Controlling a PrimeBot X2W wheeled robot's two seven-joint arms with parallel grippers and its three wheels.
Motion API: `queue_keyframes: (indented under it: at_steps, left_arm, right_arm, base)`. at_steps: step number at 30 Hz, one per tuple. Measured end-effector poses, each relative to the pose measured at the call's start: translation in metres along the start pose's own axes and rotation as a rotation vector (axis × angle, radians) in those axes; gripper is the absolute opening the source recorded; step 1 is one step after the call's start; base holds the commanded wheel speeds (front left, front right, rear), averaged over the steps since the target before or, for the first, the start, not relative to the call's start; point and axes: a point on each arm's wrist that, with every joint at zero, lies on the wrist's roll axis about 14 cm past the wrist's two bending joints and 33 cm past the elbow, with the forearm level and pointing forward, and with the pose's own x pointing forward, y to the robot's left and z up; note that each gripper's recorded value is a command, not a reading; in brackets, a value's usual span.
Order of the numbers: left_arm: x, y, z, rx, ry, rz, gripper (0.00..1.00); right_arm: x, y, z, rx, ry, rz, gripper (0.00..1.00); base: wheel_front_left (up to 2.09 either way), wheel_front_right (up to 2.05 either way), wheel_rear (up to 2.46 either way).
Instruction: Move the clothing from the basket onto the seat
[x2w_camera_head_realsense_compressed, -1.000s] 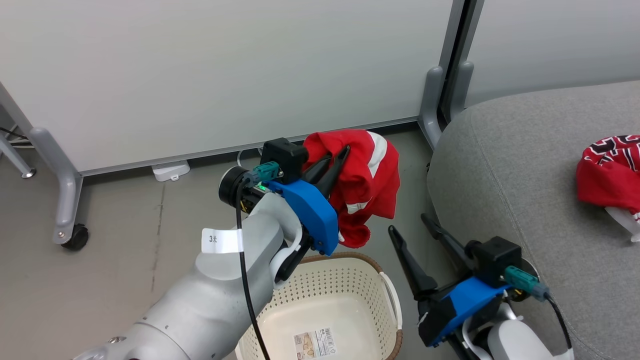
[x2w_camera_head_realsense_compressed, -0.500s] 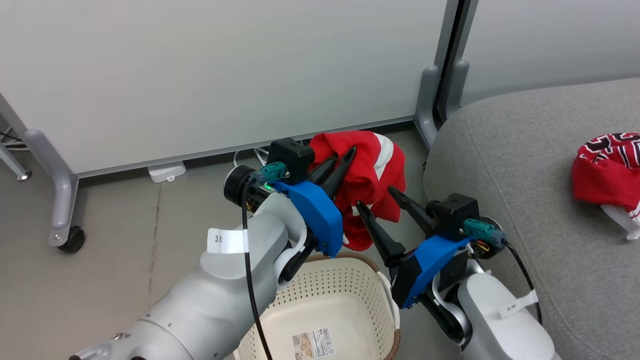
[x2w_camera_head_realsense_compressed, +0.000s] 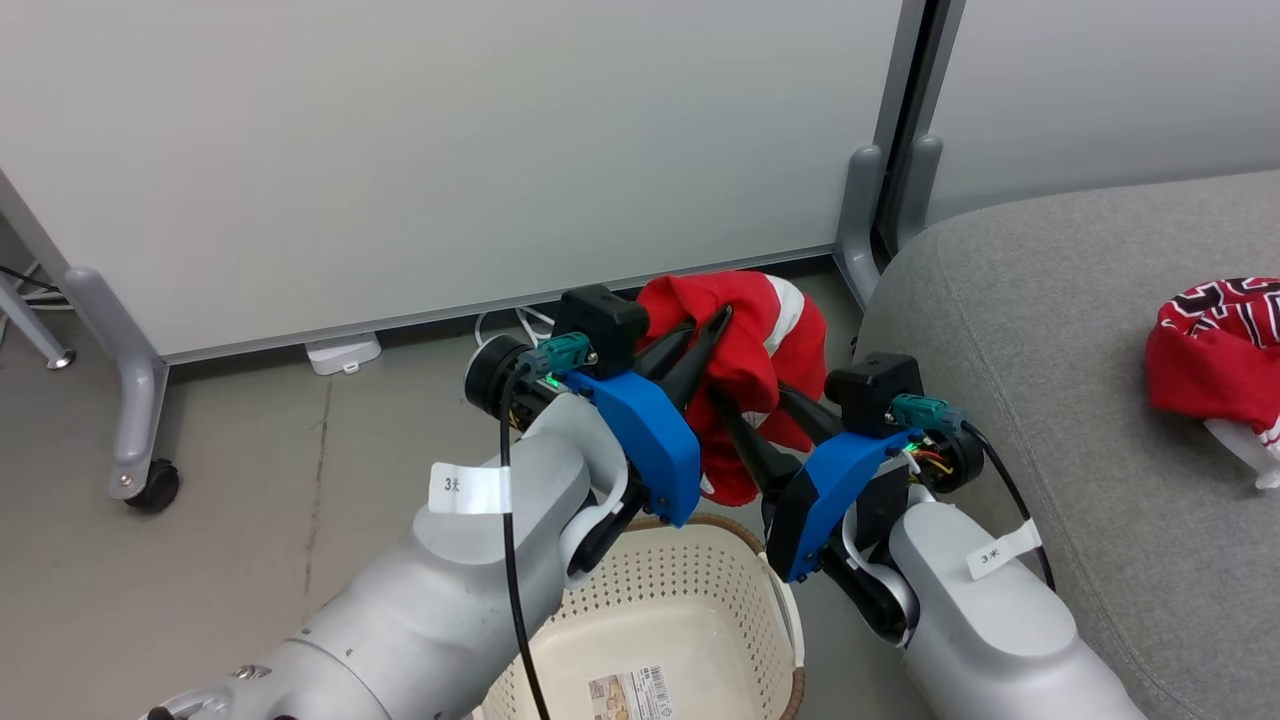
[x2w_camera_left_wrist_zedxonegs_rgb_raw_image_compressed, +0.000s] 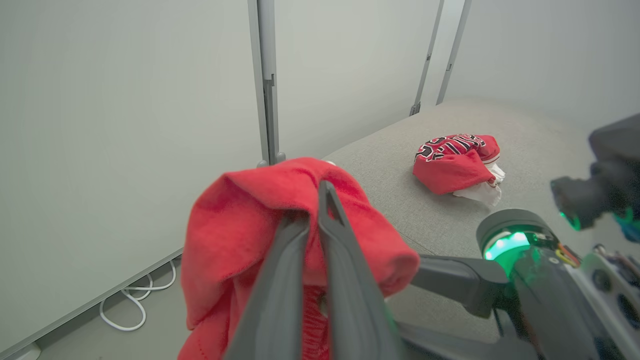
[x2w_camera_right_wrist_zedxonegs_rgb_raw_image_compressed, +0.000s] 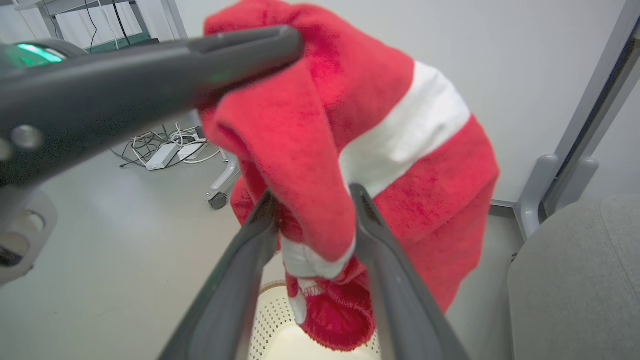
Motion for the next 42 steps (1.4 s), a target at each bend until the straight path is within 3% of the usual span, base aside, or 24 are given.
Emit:
queue_keyframes:
  at_steps: [42]
  left_arm:
    - [0.0026, -0.0047, 0.0033, 0.000, -0.006, -0.011, 0.00]
  right_arm:
    - [0.0029, -0.0041, -0.0068, 0.021, 0.003, -0.002, 0.00]
  base:
    - [0.00, 0.00, 0.00]
